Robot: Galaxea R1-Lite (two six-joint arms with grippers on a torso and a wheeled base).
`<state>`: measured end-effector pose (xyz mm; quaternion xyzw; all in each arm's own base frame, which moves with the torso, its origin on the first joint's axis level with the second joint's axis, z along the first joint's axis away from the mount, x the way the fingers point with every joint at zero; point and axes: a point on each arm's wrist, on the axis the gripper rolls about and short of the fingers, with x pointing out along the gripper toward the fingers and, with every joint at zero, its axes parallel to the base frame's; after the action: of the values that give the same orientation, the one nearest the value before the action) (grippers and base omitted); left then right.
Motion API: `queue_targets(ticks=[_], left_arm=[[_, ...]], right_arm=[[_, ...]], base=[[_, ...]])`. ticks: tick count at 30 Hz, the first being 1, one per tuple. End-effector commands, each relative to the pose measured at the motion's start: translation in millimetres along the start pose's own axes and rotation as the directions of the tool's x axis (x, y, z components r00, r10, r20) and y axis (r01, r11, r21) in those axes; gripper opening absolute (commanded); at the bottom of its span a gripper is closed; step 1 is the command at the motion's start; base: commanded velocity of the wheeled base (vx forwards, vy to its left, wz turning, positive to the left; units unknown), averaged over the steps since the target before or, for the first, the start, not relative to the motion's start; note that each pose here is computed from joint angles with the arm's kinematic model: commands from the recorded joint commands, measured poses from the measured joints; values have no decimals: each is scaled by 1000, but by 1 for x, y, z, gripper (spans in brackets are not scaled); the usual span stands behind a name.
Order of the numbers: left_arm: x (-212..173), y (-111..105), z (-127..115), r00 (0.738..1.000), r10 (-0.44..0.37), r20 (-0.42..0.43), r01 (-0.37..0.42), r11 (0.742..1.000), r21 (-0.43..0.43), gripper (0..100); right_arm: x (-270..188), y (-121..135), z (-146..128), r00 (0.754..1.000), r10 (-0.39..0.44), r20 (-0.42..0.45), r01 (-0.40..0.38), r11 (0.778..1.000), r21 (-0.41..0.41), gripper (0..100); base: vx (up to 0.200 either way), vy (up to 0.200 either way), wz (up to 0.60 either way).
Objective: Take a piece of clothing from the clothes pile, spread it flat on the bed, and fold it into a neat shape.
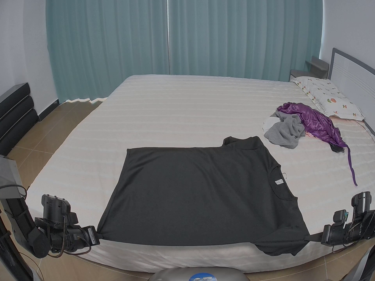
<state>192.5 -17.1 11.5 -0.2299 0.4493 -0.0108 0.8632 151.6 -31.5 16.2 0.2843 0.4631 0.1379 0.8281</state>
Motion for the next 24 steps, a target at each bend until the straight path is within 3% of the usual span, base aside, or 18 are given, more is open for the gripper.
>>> queue_targets(ticks=[1,24], left_arm=[[-2,1,-5,1000,12,-14,-12,1000,7,0],[-21,2,-18,997,54,-55,-49,994,94,0]], right_arm=[[-2,0,-5,1000,-4,-9,4,1000,11,0],[-14,6,-13,999,-26,-19,25,999,-36,0]], base=[[0,0,0],[0,0,0]])
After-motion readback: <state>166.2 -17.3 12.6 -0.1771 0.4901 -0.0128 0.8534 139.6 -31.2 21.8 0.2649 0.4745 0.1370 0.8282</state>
